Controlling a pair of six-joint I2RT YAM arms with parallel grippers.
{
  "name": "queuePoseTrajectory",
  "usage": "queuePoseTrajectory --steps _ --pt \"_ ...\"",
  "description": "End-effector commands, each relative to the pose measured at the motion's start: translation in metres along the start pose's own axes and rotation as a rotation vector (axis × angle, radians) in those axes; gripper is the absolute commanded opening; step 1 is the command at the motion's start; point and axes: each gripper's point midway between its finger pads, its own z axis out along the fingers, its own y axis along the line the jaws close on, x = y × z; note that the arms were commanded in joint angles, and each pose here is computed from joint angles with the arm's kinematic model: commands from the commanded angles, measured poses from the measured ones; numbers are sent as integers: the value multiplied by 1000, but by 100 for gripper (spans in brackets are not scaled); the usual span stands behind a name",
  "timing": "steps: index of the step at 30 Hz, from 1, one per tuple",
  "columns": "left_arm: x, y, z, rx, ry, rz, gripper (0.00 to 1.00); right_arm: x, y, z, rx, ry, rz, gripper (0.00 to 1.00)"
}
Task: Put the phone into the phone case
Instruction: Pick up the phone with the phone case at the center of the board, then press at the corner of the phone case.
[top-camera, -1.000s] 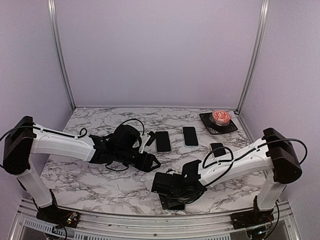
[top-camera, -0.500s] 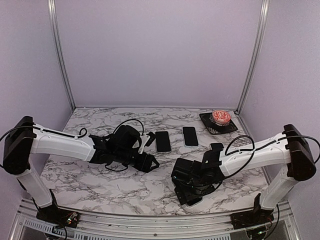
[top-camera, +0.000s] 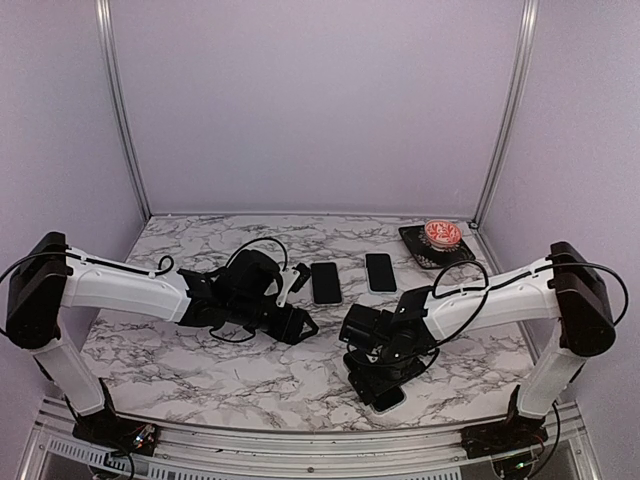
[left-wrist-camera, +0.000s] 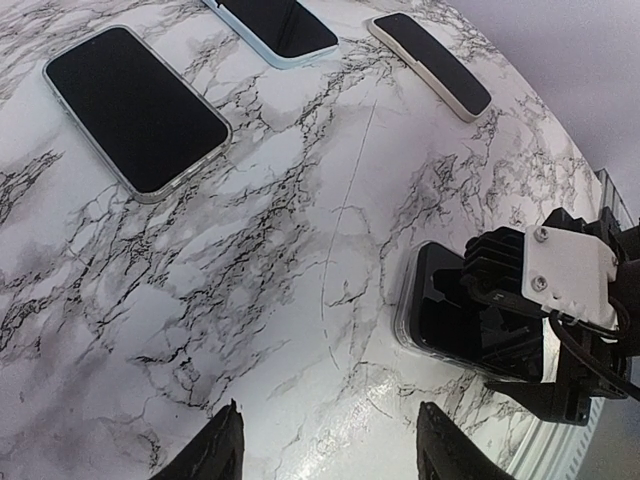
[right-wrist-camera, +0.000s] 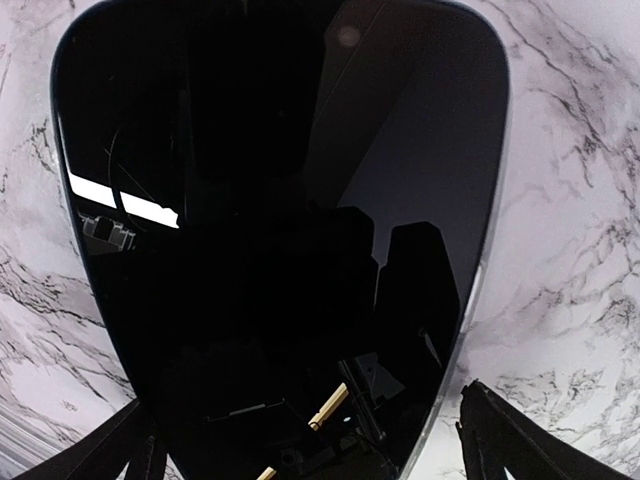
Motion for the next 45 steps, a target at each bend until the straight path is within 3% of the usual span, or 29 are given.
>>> queuePoseTrajectory --steps 1,11,16,21,26,30,35,42,45 --pt "1 1 -4 -1 6 12 58 -2 2 6 -18 20 -23 99" --pt "3 0 -2 7 16 11 58 -1 18 13 -105 26 -28 76" --pt "3 1 -1 7 17 10 58 -1 15 11 -86 26 -29 53" --pt "5 2 3 7 25 -3 58 -16 23 -8 -137 -75 -31 34" --pt "7 -3 12 43 49 -44 60 -34 20 -22 -144 -212 -17 25" --pt "-2 -7 18 107 16 -79 78 -45 18 -32 -156 -309 2 22" --pt "-30 -28 21 321 -91 -145 90 -67 17 -43 -163 -451 15 21" --pt "-44 -42 31 509 -181 -286 92 -81 17 -44 -156 -532 12 21" --pt "-39 -39 39 518 -180 -320 81 -83 19 -45 -162 -539 10 21"
